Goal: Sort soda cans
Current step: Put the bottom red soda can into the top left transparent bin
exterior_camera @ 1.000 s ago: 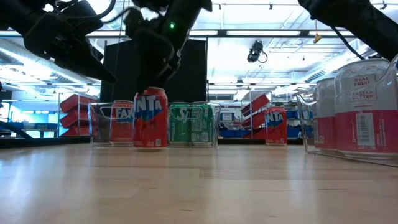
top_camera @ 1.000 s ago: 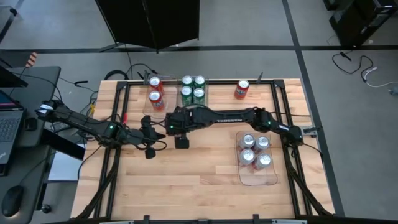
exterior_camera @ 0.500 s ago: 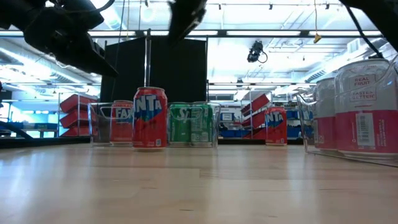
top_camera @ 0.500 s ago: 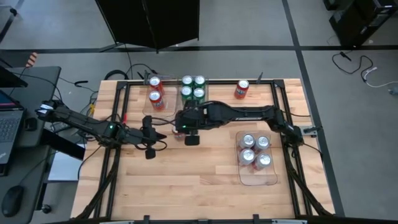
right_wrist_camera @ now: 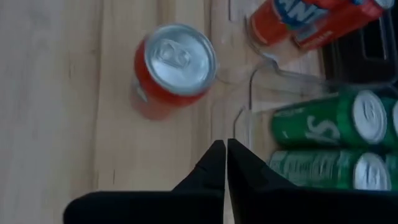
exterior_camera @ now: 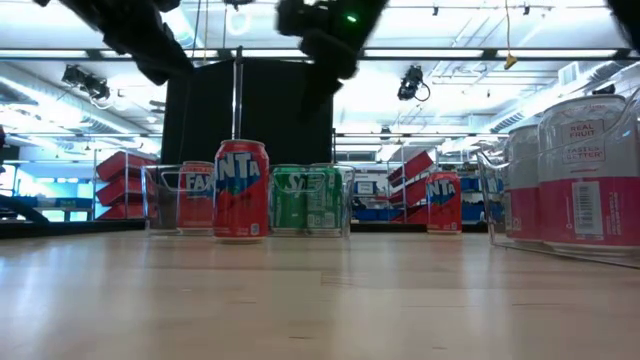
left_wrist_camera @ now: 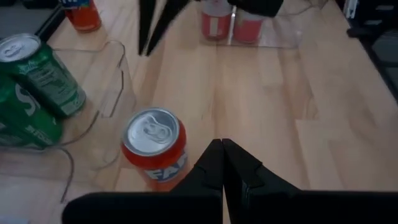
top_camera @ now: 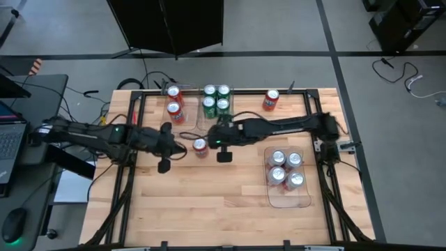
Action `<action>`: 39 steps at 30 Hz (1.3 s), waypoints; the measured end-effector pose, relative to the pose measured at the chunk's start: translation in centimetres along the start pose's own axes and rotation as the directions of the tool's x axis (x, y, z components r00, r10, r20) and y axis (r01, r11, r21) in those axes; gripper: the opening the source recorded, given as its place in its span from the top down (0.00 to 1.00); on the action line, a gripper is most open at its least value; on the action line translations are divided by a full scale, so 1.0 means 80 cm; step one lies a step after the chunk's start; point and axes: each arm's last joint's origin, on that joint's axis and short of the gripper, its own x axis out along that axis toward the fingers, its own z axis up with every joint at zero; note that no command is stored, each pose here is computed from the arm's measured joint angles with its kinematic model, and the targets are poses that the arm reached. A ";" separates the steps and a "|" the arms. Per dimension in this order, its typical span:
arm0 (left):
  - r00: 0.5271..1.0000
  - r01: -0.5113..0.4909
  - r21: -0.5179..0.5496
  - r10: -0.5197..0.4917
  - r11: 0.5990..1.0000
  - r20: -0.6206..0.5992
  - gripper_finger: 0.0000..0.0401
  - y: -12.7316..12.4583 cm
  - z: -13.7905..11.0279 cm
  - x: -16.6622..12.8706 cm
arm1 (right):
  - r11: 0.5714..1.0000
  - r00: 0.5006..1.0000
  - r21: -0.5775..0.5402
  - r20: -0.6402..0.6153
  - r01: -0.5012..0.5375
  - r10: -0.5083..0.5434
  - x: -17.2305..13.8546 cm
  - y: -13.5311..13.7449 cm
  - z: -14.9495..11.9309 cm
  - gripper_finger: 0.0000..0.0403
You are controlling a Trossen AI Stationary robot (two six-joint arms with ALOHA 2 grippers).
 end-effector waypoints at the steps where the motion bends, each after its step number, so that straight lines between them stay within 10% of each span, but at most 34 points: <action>1: 1.000 0.003 -0.010 -0.003 1.000 -0.005 1.00 0.003 0.005 -0.002 | 1.000 1.000 0.019 0.018 0.002 -0.003 -0.001 0.000 -0.010 0.99; 13: 0.933 -0.027 -0.141 -0.026 0.990 -0.358 1.00 0.039 0.091 0.017 | 0.965 0.924 0.254 0.379 -0.057 -0.045 -0.044 0.019 -0.131 1.00; 21: 0.843 -0.060 -0.165 -0.038 0.985 -0.537 0.92 0.047 0.156 0.051 | 0.966 0.910 0.258 0.408 -0.036 -0.075 -0.054 0.045 -0.163 1.00; 39: 0.692 -0.091 -0.046 0.030 0.995 -0.721 0.31 0.064 0.164 0.113 | 0.963 0.918 0.256 0.395 -0.082 -0.026 -0.050 0.072 -0.173 1.00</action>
